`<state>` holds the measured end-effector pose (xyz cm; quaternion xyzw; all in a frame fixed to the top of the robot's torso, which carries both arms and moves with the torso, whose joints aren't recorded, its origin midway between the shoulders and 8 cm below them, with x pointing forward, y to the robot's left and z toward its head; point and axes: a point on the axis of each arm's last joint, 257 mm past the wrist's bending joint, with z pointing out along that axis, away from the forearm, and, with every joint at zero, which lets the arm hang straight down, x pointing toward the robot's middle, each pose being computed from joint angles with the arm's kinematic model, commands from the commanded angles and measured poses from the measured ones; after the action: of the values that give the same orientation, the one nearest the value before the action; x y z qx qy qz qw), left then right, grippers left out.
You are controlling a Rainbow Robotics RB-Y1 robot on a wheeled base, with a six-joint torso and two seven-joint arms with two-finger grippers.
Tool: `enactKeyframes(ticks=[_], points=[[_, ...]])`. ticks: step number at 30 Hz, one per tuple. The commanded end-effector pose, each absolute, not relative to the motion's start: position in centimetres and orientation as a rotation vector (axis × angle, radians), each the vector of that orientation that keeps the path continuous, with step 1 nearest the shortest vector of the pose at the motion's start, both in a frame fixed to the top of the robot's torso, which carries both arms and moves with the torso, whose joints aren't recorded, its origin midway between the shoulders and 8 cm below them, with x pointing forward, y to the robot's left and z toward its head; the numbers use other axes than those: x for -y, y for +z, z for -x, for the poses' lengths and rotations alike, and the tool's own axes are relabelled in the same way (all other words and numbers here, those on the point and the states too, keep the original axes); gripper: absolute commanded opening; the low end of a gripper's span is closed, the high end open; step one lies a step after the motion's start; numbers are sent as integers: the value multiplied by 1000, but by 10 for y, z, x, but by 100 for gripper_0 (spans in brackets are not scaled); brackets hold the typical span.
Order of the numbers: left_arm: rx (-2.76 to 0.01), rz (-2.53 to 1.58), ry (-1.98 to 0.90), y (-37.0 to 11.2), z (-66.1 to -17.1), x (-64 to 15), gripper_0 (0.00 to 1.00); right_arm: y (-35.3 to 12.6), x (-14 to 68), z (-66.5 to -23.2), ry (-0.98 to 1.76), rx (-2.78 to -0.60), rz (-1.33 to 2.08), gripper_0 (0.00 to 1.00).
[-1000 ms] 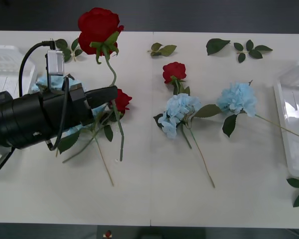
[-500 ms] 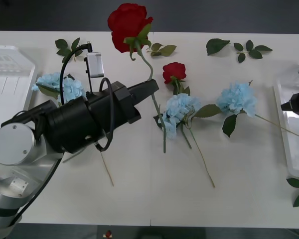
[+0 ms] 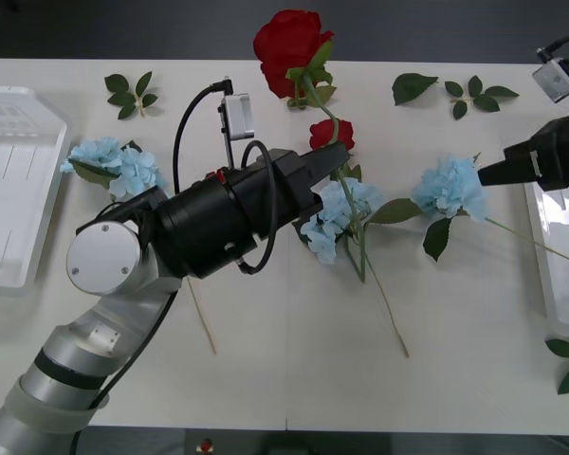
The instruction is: Put the red flowers into the right box and the blue flowers into the left box
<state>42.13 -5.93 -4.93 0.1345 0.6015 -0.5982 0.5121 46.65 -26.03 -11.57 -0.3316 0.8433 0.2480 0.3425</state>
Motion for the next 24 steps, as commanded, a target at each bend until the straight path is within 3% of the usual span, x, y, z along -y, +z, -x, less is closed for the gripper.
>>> enactKeyframes(ticks=[1,11,24], points=[[-1425,-333,-1454,-34,-421,62,0,-110,247,-432,712,-2092,913,100],[-1422,-325,-1468,-30,-422,59,0,-125,197,-377,833,-1888,978,100],[-1429,-338,-1463,-27,-425,53,0,-134,122,-361,915,-1712,952,100]])
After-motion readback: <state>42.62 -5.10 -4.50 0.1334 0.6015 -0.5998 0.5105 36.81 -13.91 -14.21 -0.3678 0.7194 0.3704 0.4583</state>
